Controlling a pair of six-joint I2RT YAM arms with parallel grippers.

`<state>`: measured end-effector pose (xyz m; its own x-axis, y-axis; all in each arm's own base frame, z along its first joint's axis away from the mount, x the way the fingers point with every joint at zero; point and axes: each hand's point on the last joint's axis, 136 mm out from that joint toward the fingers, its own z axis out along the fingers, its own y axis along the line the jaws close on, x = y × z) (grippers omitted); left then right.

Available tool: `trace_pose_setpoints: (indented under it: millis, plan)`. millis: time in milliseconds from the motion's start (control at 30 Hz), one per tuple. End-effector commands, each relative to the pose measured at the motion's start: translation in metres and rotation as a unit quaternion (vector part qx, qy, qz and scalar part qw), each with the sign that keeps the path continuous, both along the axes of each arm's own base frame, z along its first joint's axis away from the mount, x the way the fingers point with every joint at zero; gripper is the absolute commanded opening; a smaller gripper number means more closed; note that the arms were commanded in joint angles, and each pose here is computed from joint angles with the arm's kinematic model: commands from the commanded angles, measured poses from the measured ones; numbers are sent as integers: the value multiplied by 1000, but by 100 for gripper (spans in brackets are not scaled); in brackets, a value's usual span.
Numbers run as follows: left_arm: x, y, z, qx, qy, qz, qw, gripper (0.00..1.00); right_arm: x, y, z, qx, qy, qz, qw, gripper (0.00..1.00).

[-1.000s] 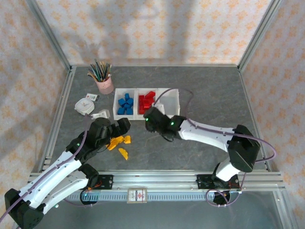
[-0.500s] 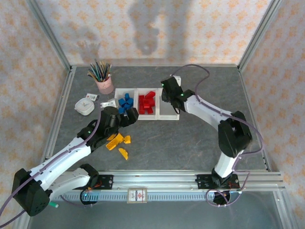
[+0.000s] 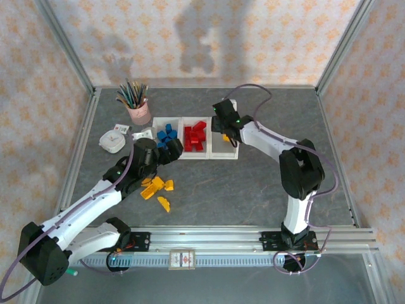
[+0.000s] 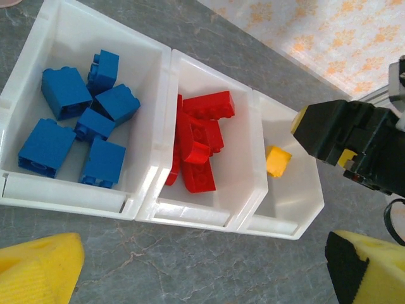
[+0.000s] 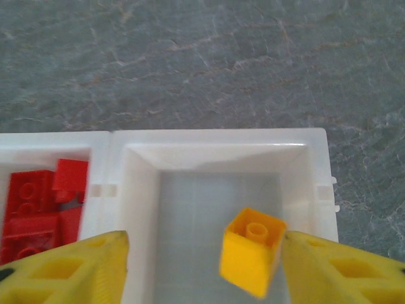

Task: Sort the legos into containers by color
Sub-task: Place the lego in the container, then pick up the lego from the bottom-center of the table.

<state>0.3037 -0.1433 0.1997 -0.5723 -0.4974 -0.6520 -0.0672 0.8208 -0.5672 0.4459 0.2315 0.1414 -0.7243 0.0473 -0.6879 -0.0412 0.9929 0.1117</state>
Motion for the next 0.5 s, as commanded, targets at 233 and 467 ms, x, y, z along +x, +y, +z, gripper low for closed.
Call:
trace_pose_setpoints:
  millis: [233, 467]
  plan:
    - [-22, 23, 11, 18, -5, 7, 1000, 99, -81, 35, 33, 13, -20, 91, 996, 74]
    - [-47, 49, -5, 36, 27, 43, 998, 99, -149, 86, 7, -6, 7, 198, 980, 77]
